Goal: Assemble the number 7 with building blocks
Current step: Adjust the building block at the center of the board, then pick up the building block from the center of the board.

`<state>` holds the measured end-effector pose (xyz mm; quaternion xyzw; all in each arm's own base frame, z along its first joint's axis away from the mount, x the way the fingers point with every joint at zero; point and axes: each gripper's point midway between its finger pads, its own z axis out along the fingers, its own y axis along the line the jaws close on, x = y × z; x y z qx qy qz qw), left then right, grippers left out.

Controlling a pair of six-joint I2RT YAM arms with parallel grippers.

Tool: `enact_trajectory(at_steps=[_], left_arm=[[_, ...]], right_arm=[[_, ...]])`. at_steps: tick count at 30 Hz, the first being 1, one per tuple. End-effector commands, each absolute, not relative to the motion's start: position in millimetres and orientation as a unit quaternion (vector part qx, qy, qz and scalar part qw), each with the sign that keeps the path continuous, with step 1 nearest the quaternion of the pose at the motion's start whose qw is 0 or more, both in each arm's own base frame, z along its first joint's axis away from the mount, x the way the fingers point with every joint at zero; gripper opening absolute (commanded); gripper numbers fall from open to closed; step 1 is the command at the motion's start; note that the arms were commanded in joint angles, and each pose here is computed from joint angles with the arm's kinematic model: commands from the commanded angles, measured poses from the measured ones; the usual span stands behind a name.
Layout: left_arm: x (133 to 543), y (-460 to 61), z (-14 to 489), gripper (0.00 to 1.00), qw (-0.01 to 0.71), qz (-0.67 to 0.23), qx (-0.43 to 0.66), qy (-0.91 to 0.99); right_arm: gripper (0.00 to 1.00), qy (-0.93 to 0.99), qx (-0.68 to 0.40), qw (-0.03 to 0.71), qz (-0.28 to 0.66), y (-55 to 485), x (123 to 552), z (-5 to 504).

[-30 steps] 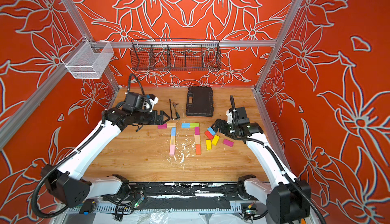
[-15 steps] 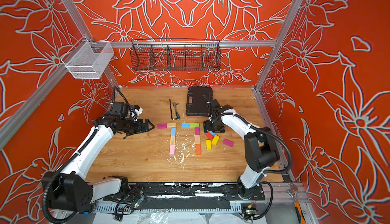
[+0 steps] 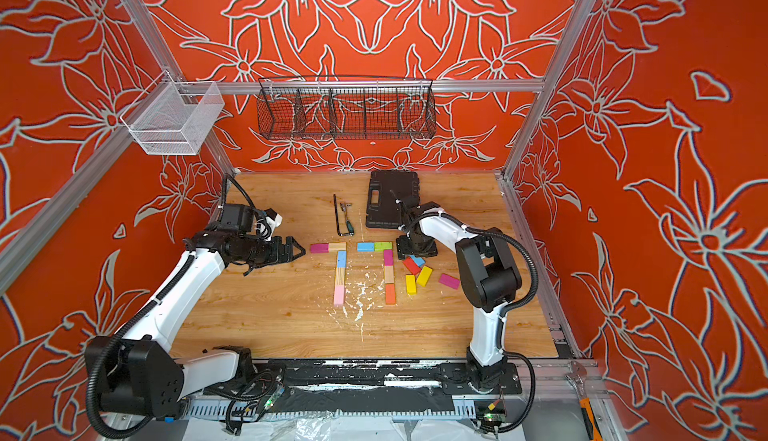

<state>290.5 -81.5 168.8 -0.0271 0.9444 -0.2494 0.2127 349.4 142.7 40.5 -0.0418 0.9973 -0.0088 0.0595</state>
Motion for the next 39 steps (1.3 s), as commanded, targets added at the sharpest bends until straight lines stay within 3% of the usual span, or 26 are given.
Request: enact_trajectory(at_steps=[1,6,15,23,26,32,39], left_arm=[[290,-83,176,0.94,0.225,-0.259,-0.014,0.939],[290,-84,176,0.95,0.225,-0.261,-0.013,0.939],[290,-85,178,0.94,0.227,-0.266,-0.013,0.937],[289,-85,179,0.94,0.23,-0.267,-0.013,0.936],[289,-85,179,0.94,0.23,-0.267,-0.013,0.936],[289,-84,178,0.94,0.229,-0.265,-0.015,0.937],[290,-83,177,0.94,0.229,-0.262,-0.016,0.937]], right_arm=[[0.82,0.997,-0.037,0.054,-0.047,133,351,34],[0.82,0.997,-0.038,0.043,-0.058,131,348,25],[0.82,0.996,-0.031,0.02,-0.084,101,301,18],[0.83,0.996,0.052,0.023,-0.062,58,275,26],[0.84,0.996,0.058,0.031,-0.053,54,279,34],[0.83,0.996,0.049,0.053,0.045,93,305,50],[0.83,0.994,0.037,0.051,0.089,121,333,52]])
